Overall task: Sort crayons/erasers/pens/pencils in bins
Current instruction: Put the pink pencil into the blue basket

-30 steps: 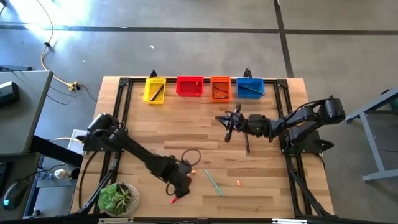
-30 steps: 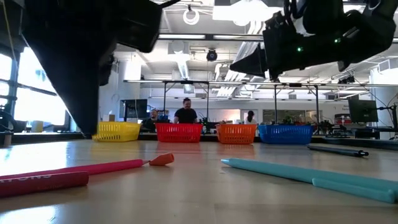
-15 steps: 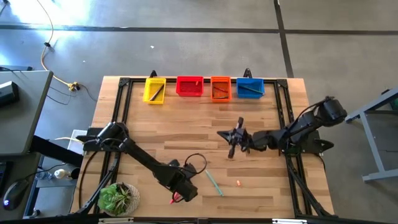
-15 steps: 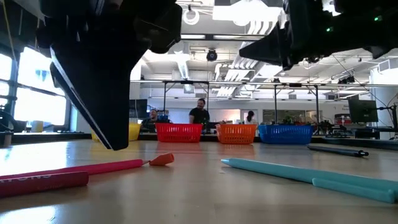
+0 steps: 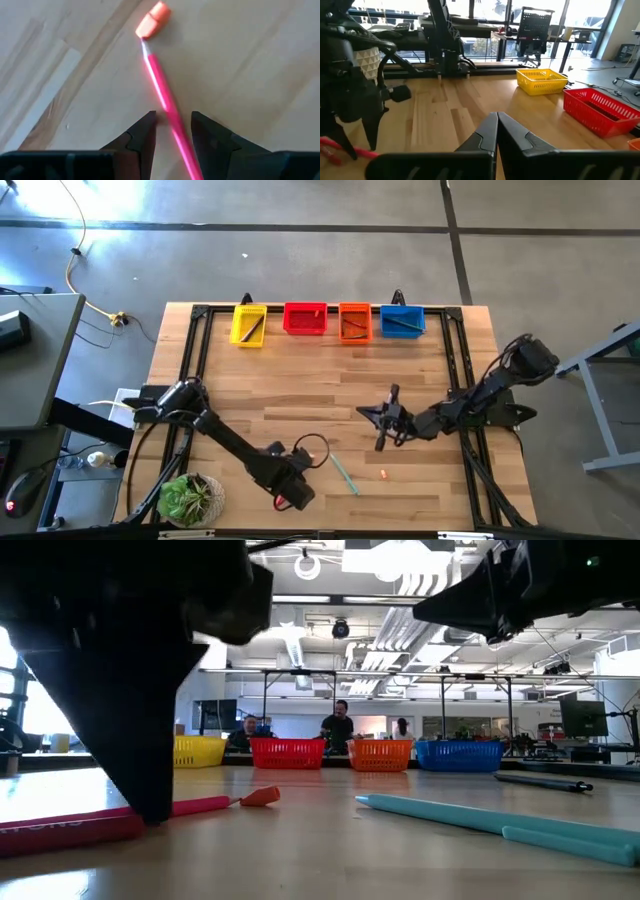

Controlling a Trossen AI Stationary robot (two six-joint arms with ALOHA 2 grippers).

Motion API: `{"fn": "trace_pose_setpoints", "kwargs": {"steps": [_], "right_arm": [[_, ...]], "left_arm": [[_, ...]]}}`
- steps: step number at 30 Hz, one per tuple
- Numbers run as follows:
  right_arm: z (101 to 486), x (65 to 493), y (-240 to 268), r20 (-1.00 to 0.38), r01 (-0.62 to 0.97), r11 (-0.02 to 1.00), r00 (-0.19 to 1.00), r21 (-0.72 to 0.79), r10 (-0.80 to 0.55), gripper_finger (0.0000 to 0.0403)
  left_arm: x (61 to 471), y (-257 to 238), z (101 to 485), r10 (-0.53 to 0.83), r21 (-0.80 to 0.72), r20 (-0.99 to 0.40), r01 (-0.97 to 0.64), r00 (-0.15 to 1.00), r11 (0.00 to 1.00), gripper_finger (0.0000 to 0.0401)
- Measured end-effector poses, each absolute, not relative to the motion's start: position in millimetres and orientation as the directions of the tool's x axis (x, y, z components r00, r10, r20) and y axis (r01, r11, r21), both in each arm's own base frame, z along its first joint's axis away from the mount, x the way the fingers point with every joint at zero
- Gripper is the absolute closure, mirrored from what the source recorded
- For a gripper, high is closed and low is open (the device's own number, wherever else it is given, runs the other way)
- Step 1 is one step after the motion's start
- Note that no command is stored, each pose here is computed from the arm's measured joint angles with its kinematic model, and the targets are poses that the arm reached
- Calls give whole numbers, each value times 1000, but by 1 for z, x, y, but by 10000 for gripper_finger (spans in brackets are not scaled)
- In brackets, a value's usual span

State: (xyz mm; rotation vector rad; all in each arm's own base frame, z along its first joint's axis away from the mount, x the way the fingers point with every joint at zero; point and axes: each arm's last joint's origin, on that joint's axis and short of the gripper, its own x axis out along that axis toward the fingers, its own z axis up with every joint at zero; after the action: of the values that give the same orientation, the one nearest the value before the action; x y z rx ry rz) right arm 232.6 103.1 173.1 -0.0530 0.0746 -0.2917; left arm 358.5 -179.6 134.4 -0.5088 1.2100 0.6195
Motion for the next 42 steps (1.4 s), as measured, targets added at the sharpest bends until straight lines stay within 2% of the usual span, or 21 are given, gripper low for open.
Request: {"fn": "trace_pose_setpoints", "kwargs": {"steps": [7, 18, 31, 42], "right_arm": [[172, 227, 112, -72, 297, 953, 951, -62, -301, 403], [171, 226, 113, -79, 306, 951, 948, -46, -308, 403], [168, 227, 110, -102, 316, 944, 940, -95, -325, 403], [192, 238, 94, 11, 342, 924, 938, -173, -346, 403]], "left_arm": [[357, -181, 129, 181, -4, -963, -682, 200, 731, 299], [350, -178, 131, 202, 72, -969, -620, 141, 781, 393], [332, -165, 145, 297, 238, -955, -549, 21, 801, 400], [309, -153, 149, 246, 117, -954, -546, 170, 830, 400]]}}
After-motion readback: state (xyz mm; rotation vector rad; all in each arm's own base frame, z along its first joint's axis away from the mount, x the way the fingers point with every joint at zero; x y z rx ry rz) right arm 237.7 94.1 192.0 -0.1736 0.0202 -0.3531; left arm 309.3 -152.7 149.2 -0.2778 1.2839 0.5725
